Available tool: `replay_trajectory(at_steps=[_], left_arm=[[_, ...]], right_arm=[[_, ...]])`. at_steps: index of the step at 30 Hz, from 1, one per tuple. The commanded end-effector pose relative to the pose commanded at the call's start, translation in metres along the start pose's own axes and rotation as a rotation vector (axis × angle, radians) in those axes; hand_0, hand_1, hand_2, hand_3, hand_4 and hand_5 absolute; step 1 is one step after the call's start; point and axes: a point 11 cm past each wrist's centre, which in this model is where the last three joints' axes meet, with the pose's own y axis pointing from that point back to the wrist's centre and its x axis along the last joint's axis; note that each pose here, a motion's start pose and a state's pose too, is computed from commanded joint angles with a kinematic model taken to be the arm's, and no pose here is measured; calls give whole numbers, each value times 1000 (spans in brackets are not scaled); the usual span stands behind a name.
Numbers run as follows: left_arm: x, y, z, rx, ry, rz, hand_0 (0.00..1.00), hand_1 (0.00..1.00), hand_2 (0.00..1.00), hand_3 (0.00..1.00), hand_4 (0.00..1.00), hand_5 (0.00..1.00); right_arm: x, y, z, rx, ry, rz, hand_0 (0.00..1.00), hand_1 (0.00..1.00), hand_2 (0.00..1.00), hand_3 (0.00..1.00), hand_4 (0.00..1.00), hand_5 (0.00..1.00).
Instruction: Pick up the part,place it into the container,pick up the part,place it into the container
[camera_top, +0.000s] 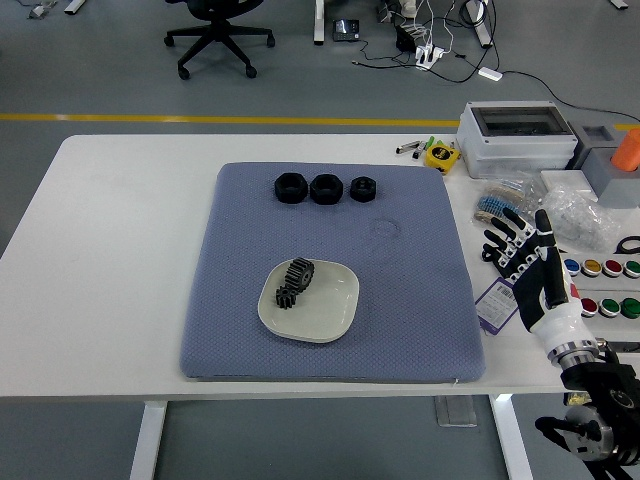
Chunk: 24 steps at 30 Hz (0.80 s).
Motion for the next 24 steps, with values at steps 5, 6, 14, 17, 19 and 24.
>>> replay_trajectory(at_steps=[5, 6, 14, 17, 19, 24], left_arm=[[-1, 0, 1, -2, -2, -1, 610, 618, 677, 744, 754, 737], [-1, 0, 1, -2, -3, -1, 610, 618, 677, 744, 754, 737], [-3, 1, 4, -12, -3, -7, 609, 616, 677, 744, 751, 732], [-4, 1, 5, -16, -3, -8, 610, 614, 676, 743, 750, 732], [-4, 1, 5, -17, -3, -8, 610, 614, 676, 743, 750, 732], [-4, 1, 6, -19, -2, -7, 608, 614, 676, 743, 750, 732]], right_arm=[[1, 0, -2, 6, 10, 3, 924, 853, 874, 878, 998, 998], [1, 0, -2, 7, 12, 4, 924, 853, 874, 878, 998, 998], [4, -1, -8, 30, 74, 10, 951, 865, 880, 877, 998, 998], [6, -2, -10, 38, 84, 14, 998, 880, 889, 880, 998, 998], [6, -2, -10, 44, 90, 15, 998, 880, 889, 880, 998, 998], [5, -2, -11, 53, 106, 3, 998, 919, 915, 891, 998, 998]])
